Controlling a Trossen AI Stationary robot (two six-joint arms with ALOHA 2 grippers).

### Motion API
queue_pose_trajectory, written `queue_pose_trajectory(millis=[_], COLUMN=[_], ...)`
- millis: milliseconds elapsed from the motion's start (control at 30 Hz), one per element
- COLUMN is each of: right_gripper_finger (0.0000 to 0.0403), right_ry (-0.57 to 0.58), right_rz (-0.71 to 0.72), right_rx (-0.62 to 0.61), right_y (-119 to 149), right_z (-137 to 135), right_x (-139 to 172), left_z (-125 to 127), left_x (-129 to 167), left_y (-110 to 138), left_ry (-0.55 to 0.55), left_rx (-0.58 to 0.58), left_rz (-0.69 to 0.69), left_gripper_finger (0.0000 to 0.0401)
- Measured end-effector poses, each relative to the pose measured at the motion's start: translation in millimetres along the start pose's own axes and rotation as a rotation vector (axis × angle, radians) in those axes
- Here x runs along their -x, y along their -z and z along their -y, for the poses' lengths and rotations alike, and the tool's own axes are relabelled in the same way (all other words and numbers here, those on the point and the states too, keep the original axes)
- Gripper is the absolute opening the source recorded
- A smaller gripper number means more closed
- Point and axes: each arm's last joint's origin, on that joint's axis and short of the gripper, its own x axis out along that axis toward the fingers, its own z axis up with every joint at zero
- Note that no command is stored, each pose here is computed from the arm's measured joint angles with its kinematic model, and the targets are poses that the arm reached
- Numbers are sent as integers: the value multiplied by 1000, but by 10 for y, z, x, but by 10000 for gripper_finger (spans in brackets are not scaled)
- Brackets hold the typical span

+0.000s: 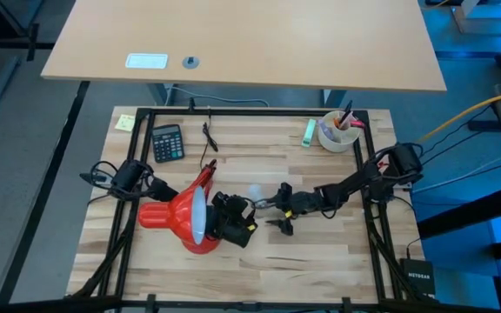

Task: Screw lightbulb
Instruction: Insert the light bulb into the orange desk lamp

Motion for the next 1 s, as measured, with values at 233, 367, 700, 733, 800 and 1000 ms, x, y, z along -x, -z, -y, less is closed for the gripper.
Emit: queue_pose_trajectory(millis=[233, 367, 700, 733, 800, 1000], right_gripper_finger=[356, 356, 356, 356, 356, 356], right_ry=[-27, -30, 133, 135, 124, 89], right_rz=[-38, -59, -87, -58, -21, -12], right_rx=[31, 38, 95, 82, 58, 10], right_y=[109, 60, -135, -151, -163, -54], right_z=[-189, -245, -137, -117, -75, -25], right_x=[-143, -205, 13, -18, -86, -237], left_z=[-5, 0, -115, -148, -191, -273], left_x=[-12, 0, 275, 256, 189, 38], left_y=[-13, 5, 79, 75, 61, 40], left_ry=[-5, 12, -80, -109, -145, -188], left_rx=[4, -2, 65, 77, 106, 130], left_rz=[7, -27, -62, -40, -21, -28], left_gripper_finger=[328, 328, 328, 328, 328, 328])
